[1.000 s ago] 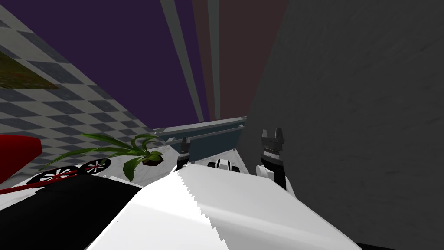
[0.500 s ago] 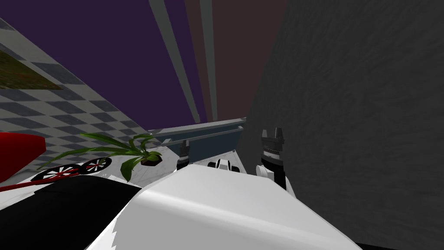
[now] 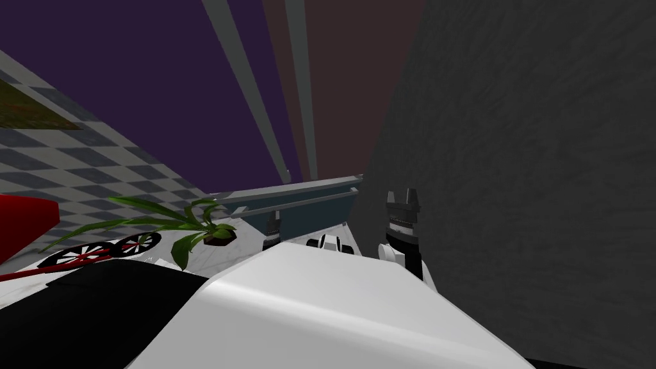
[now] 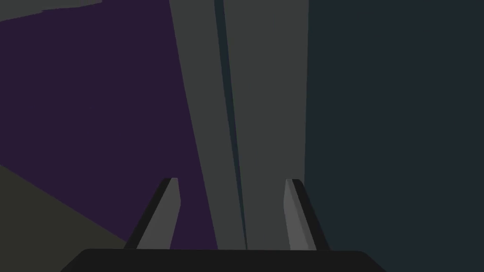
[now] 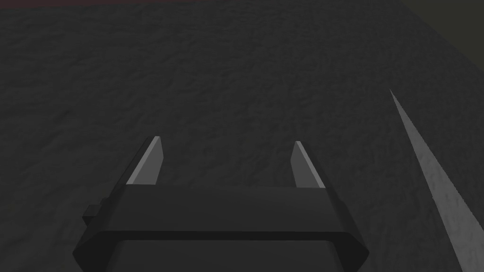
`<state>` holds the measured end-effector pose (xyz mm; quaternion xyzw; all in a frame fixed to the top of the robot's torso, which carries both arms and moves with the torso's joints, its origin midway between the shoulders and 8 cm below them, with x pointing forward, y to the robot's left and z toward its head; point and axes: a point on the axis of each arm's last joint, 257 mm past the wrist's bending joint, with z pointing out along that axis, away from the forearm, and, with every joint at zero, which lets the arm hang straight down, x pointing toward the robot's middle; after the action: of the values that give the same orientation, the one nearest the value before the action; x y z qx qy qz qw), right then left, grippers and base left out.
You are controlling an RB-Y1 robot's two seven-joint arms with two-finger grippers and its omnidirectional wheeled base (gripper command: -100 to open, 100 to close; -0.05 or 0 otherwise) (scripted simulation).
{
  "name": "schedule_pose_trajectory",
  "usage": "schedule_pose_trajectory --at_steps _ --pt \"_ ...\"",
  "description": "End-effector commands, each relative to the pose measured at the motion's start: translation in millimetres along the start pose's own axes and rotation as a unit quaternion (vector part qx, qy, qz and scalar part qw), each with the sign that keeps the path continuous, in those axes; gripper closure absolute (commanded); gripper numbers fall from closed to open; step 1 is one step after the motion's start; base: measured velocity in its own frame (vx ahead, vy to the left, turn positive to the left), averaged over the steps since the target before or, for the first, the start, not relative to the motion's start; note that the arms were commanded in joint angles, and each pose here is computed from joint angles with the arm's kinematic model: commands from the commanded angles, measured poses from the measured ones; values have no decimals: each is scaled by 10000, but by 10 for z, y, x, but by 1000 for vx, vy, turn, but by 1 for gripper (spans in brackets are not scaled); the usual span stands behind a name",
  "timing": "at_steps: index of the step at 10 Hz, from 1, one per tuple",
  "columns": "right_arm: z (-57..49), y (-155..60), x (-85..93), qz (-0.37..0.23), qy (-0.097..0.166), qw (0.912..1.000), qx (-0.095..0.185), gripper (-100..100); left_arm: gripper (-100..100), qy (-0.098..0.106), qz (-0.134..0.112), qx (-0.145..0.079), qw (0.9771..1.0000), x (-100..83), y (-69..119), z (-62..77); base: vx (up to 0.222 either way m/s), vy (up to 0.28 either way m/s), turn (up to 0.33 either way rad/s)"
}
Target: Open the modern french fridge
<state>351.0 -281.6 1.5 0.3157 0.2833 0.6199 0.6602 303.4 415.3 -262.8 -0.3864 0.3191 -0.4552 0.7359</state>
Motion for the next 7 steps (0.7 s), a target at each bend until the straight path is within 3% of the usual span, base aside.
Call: schedule_pose_trajectory --at_steps 1,7 --pt "0 0 0 0 0 10000 0 0 -100 -170 -105 -207 9996 26 116 -221 115 -88 18" --pt "1 0 0 0 0 10000 -1 0 -100 -91 -96 -162 9998 -103 134 229 0 -34 16"
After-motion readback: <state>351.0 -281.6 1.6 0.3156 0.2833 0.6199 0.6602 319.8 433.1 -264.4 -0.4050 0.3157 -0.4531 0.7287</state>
